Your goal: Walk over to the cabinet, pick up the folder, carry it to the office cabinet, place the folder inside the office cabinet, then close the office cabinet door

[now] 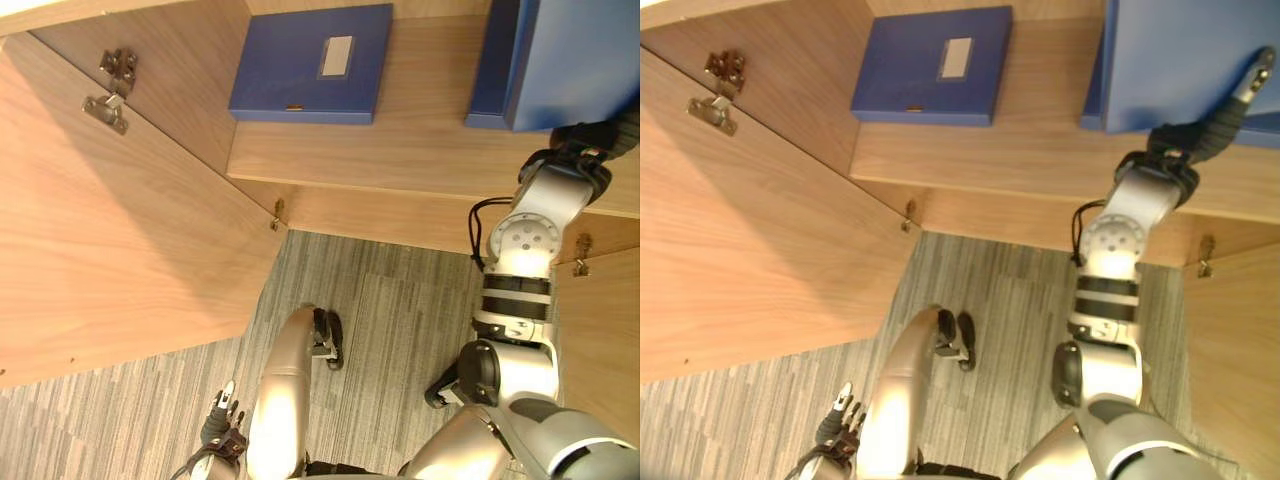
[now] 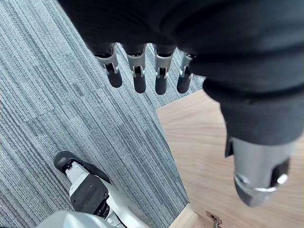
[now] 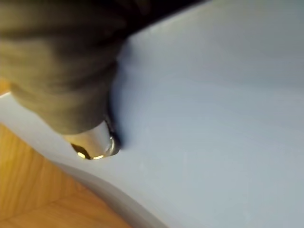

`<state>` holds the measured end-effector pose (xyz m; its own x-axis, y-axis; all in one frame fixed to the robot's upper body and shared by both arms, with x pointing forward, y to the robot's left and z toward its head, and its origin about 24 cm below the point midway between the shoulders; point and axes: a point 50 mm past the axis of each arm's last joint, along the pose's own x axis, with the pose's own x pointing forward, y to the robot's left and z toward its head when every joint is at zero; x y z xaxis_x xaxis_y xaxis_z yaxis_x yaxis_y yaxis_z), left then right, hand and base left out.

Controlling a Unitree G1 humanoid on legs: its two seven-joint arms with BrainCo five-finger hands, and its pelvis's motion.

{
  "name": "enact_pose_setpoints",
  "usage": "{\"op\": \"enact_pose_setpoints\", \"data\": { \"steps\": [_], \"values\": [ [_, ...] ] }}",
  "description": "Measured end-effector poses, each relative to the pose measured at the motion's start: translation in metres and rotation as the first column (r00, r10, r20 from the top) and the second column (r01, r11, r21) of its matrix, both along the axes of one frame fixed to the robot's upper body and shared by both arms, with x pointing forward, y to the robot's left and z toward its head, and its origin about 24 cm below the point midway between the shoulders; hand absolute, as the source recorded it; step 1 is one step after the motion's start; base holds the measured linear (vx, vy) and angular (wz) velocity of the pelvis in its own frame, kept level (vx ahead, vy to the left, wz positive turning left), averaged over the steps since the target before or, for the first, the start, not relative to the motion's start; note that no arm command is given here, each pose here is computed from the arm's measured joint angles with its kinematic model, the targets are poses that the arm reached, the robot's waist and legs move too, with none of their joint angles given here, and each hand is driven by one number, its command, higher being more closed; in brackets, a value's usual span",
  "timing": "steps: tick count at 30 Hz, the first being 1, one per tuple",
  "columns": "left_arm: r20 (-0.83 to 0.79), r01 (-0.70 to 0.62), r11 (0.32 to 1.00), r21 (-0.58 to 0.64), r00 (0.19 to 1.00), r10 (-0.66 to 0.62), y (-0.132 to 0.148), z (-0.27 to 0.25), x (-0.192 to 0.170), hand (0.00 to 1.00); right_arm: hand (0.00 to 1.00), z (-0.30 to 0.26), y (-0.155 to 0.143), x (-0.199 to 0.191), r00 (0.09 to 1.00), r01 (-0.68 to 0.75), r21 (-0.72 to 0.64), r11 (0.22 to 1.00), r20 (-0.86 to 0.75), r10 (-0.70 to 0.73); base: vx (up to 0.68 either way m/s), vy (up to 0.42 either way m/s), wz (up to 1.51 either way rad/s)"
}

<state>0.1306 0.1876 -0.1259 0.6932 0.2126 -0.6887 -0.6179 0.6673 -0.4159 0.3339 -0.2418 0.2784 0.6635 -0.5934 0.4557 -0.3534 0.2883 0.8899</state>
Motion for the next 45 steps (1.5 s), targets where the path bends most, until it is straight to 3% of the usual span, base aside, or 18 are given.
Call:
{"op": "enact_pose_setpoints", "data": {
  "steps": [4, 5, 16, 25, 33, 38, 40, 45],
  "values": [
    [0.024, 0.036, 0.999, 0.014, 0.999, -0.036, -0.002, 0.006, 0.005, 0.00, 1.00, 0.012, -0.008, 0.007, 1.000, 0.005, 0.010, 1.000, -0.020, -0.005, 0.01, -0.056, 0.12],
    [0.026, 0.040, 0.999, 0.014, 0.999, -0.040, -0.002, 0.006, 0.005, 0.00, 0.00, 0.012, -0.008, 0.008, 1.000, 0.001, 0.015, 1.000, -0.024, 0.000, 0.00, -0.049, 0.05],
    [0.114, 0.128, 0.992, 0.019, 0.985, -0.129, -0.015, 0.024, 0.020, 0.00, 0.00, 0.062, -0.024, 0.012, 1.000, -0.002, 0.004, 1.000, 0.007, 0.002, 0.01, -0.060, 0.02],
    [0.115, 0.153, 0.988, 0.020, 0.981, -0.154, -0.019, 0.028, 0.019, 0.00, 0.00, 0.044, -0.021, 0.023, 0.997, -0.037, 0.097, 0.995, -0.059, 0.043, 0.02, -0.064, -0.04],
    [0.132, 0.175, 0.984, 0.023, 0.975, -0.176, -0.022, 0.034, 0.018, 0.00, 0.00, -0.029, -0.012, 0.032, 0.960, -0.038, 0.138, 0.990, -0.270, 0.074, 0.03, -0.064, -0.06],
    [0.126, 0.168, 0.986, 0.002, 0.978, -0.167, -0.022, 0.034, 0.007, 0.00, 0.00, -0.057, 0.010, 0.033, 0.888, -0.072, -0.224, 0.972, -0.459, -0.040, 0.03, -0.042, -0.13],
    [0.125, 0.171, 0.985, 0.001, 0.978, -0.169, -0.022, 0.034, 0.006, 0.00, 0.00, -0.073, 0.019, 0.036, 0.830, -0.133, -0.433, 0.892, -0.540, -0.139, 0.02, -0.047, -0.15],
    [0.109, 0.177, 0.984, -0.001, 0.978, -0.175, -0.019, 0.030, 0.001, 0.00, 0.00, -0.103, 0.023, 0.043, 0.738, -0.271, -0.595, 0.757, -0.634, -0.234, 0.02, -0.050, -0.09]
  ]
}}
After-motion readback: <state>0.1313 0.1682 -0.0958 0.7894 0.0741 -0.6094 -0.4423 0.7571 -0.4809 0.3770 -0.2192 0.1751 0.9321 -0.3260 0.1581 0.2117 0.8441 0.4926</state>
